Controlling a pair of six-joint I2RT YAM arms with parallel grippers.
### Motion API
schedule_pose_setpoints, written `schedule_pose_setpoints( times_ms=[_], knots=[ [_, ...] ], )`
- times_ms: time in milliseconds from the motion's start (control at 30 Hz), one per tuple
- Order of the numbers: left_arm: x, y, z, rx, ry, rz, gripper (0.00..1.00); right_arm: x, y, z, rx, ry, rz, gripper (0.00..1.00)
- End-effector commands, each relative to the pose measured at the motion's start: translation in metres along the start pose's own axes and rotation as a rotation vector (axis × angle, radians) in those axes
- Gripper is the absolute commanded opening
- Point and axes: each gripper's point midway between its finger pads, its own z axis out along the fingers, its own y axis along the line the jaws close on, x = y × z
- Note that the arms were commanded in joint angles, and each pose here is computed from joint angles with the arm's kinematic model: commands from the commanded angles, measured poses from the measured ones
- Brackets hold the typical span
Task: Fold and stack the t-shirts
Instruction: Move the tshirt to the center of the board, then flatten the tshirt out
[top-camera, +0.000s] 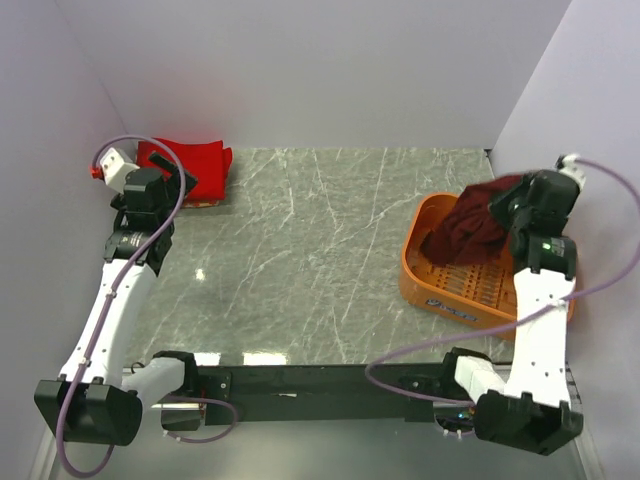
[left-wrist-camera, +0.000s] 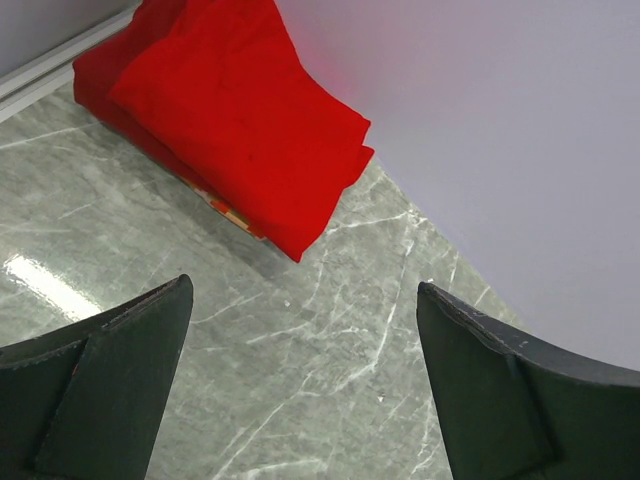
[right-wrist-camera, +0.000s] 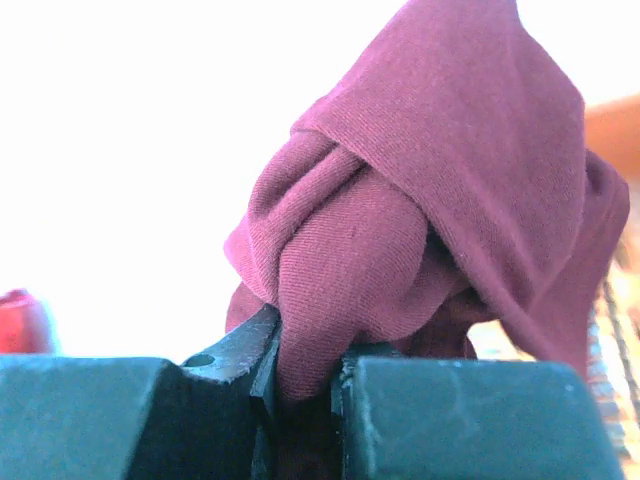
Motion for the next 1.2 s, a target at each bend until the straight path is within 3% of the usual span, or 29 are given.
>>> schedule_pose_setpoints(
  times_ms=[0,200,333,467,567,633,733,867,933,1000,1167],
  knots=[
    [-0.019,-0.018,-0.013,0.088,-0.043,-0.012,1.0,-0.047,0.076,-0.052,-0.286,-0.096,-0.05,0.0],
    [-0.032,-0.022,-0.028,0.106,-0.06,-0.052,1.0,-0.08,0.21,-0.127,-0.657,-0.162,-0.234,0.0],
    [-0.033,-0.021,-0.037,0.121,-0.061,-0.087,0.99,-0.07,0.296,-0.178,-0.982,-0.143,-0.353,0.0],
    [-0.032,-0.016,-0.043,0.107,-0.055,-0.115,0.99,-0.029,0.365,-0.227,-1.302,-0.045,-0.451,0.0],
    [-0.034,-0.01,-0.044,0.076,-0.063,-0.14,1.0,-0.005,0.393,-0.223,-1.397,0.055,-0.43,0.0],
    [-0.027,0.001,-0.042,0.022,-0.052,-0.169,0.99,0.026,0.394,-0.19,-1.338,0.147,-0.408,0.01],
    [-0.007,0.02,-0.035,-0.069,-0.008,-0.217,0.99,0.077,0.378,-0.122,-1.16,0.226,-0.413,0.15],
    [0.031,0.044,-0.026,-0.155,0.083,-0.211,0.99,0.146,0.321,-0.019,-0.766,0.33,-0.483,0.64],
    [0.049,0.058,-0.023,-0.205,0.134,-0.174,1.0,0.168,0.291,0.022,-0.59,0.341,-0.552,0.78],
    [0.071,0.073,-0.019,-0.257,0.189,-0.127,0.99,0.185,0.269,0.038,-0.499,0.383,-0.608,0.82],
    [0.127,0.105,-0.016,-0.337,0.36,-0.052,1.0,0.206,0.25,0.04,-0.502,0.409,-0.62,0.83]
  ],
)
